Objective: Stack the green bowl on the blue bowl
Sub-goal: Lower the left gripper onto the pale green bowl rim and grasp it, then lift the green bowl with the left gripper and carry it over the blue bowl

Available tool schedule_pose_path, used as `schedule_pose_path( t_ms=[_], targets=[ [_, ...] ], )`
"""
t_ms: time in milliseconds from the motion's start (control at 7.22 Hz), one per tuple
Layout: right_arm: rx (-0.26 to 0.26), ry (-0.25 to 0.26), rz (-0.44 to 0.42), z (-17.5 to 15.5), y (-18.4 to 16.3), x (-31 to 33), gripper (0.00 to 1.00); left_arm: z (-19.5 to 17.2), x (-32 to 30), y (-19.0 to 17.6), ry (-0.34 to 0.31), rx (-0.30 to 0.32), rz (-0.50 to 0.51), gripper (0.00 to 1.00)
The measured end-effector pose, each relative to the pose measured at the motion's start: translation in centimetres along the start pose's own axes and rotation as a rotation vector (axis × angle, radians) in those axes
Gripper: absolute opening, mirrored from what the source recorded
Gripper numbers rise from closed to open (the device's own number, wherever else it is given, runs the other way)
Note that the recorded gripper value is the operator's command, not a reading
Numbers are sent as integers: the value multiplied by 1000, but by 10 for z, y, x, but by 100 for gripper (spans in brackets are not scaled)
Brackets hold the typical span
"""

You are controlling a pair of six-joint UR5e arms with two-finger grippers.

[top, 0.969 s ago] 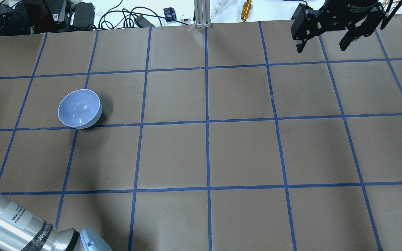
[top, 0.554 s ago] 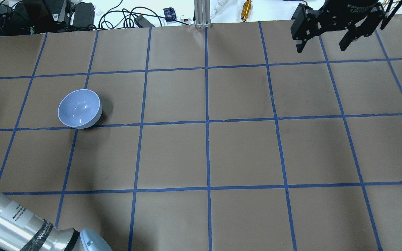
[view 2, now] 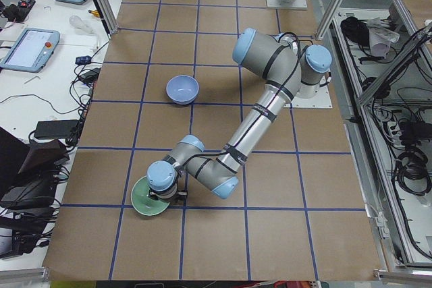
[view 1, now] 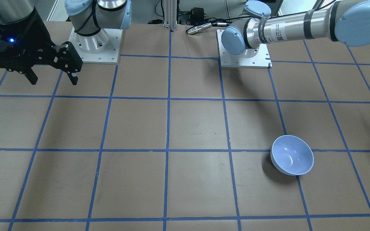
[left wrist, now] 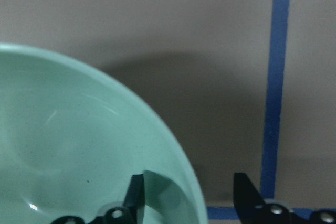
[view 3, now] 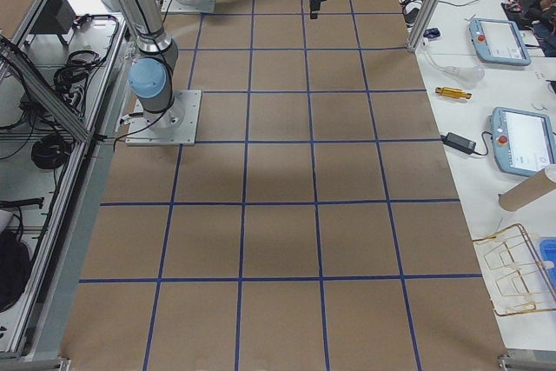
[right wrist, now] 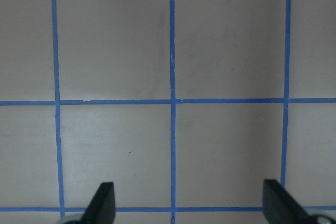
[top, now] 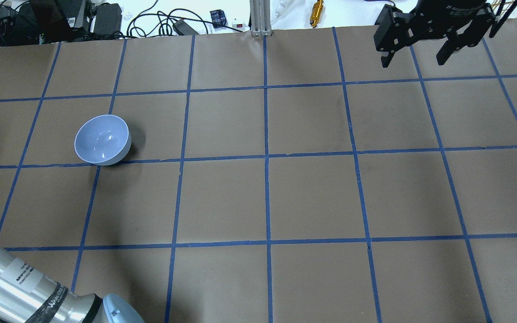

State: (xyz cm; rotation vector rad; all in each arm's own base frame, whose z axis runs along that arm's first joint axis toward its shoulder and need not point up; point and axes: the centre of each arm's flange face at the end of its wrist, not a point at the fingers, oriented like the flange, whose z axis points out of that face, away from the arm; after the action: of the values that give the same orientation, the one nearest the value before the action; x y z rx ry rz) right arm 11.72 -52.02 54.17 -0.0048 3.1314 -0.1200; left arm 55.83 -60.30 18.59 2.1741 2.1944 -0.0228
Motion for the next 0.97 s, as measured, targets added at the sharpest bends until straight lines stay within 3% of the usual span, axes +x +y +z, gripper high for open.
schedule_pose_path(
  t_ms=[554, 969],
  targets=[
    [0, 0, 0, 0, 0, 0, 100, -14, 0, -1, -5, -13, 4, 0],
    [0, 0, 1, 0, 0, 0, 100, -74, -8, -36, -19, -29, -53, 0]
  ],
)
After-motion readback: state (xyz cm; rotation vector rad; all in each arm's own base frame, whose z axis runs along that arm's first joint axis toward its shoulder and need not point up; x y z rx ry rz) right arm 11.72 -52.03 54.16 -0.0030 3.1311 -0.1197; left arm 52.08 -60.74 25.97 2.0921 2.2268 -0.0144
